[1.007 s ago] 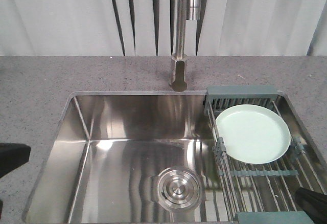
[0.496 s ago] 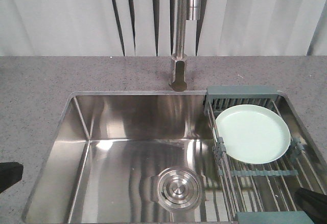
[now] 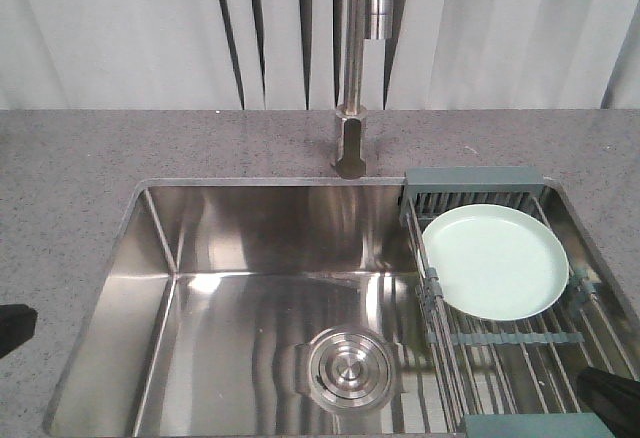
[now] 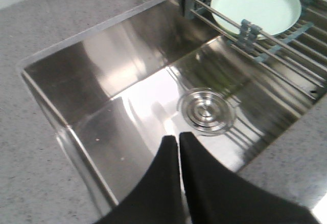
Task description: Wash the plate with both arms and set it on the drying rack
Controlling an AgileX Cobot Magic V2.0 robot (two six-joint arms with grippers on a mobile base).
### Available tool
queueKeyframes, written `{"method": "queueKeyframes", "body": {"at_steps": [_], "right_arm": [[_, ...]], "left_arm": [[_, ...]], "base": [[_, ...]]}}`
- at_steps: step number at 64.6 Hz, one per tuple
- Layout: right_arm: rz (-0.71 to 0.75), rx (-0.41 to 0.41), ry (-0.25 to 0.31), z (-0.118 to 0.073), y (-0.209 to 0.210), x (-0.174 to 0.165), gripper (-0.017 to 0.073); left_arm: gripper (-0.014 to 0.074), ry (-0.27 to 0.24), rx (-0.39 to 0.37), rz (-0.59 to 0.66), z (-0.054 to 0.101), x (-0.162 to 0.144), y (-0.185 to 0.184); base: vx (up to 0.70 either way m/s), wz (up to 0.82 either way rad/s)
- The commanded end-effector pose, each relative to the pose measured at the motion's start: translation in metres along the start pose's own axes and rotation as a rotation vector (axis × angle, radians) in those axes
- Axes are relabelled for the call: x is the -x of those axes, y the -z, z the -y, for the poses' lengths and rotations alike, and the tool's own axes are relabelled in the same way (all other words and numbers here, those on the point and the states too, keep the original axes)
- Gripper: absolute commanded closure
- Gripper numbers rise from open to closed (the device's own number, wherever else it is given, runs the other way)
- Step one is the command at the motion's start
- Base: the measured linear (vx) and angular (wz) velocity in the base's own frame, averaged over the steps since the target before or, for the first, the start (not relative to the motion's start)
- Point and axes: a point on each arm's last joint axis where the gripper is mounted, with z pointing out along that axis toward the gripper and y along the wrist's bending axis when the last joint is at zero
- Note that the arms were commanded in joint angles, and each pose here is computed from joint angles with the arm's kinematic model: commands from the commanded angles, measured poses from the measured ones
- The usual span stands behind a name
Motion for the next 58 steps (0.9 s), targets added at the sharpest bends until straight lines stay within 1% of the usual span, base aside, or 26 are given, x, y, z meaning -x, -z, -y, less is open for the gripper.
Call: {"method": "queueKeyframes", "body": {"at_steps": [1, 6, 7, 11, 16, 19, 28, 33, 36, 40, 44, 49, 58], "right_arm": [[0.068, -0.037, 0.005, 0.004, 0.003, 0.012, 0.0564], [0.068, -0.036, 0.004, 0.004, 0.003, 0.013, 0.0564], [0.068, -0.036, 0.004, 0.004, 0.003, 0.013, 0.0564], [0.068, -0.036, 0.004, 0.004, 0.003, 0.013, 0.0564], [0.068, -0.036, 0.004, 0.004, 0.003, 0.013, 0.0564], [0.068, -0.036, 0.004, 0.004, 0.003, 0.013, 0.0564], [0.068, -0.036, 0.004, 0.004, 0.003, 0.013, 0.0564], [0.068, -0.036, 0.004, 0.004, 0.003, 0.013, 0.0564], [0.068, -0.036, 0.004, 0.004, 0.003, 0.013, 0.0564], [0.068, -0.036, 0.004, 0.004, 0.003, 0.013, 0.0564], [0.068, -0.036, 0.004, 0.004, 0.003, 0.013, 0.0564], [0.068, -0.036, 0.004, 0.004, 0.003, 0.013, 0.0564], [0.068, -0.036, 0.004, 0.004, 0.003, 0.013, 0.0564]], "left_arm": [[0.0601, -0.037, 0.08, 0.154, -0.007, 0.006, 0.001], [0.0601, -0.034, 0.116, 0.216, -0.01, -0.01, -0.006], [0.0601, -0.025, 0.121, 0.245, -0.01, -0.013, -0.006], [0.0601, 0.02, 0.129, 0.289, -0.011, -0.034, -0.012], [0.0601, 0.074, 0.129, 0.324, -0.012, -0.058, -0.016], [0.0601, 0.086, 0.132, 0.341, -0.012, -0.073, -0.018], [0.0601, 0.086, 0.147, 0.399, -0.012, -0.106, -0.024], [0.0601, 0.107, 0.187, 0.442, -0.015, -0.122, -0.026], [0.0601, 0.128, 0.218, 0.471, -0.017, -0.129, -0.027], [0.0601, 0.148, 0.259, 0.481, -0.019, -0.136, -0.026], [0.0601, 0.144, 0.313, 0.494, -0.021, -0.137, -0.022], [0.0601, 0.122, 0.379, 0.524, -0.023, -0.138, -0.018], [0.0601, 0.101, 0.468, 0.532, -0.027, -0.138, -0.015]], "base": [[0.0, 0.0], [0.0, 0.0], [0.0, 0.0], [0.0, 0.0], [0.0, 0.0], [0.0, 0.0], [0.0, 0.0], [0.0, 0.0], [0.0, 0.0], [0.0, 0.0], [0.0, 0.0], [0.0, 0.0], [0.0, 0.0]]}}
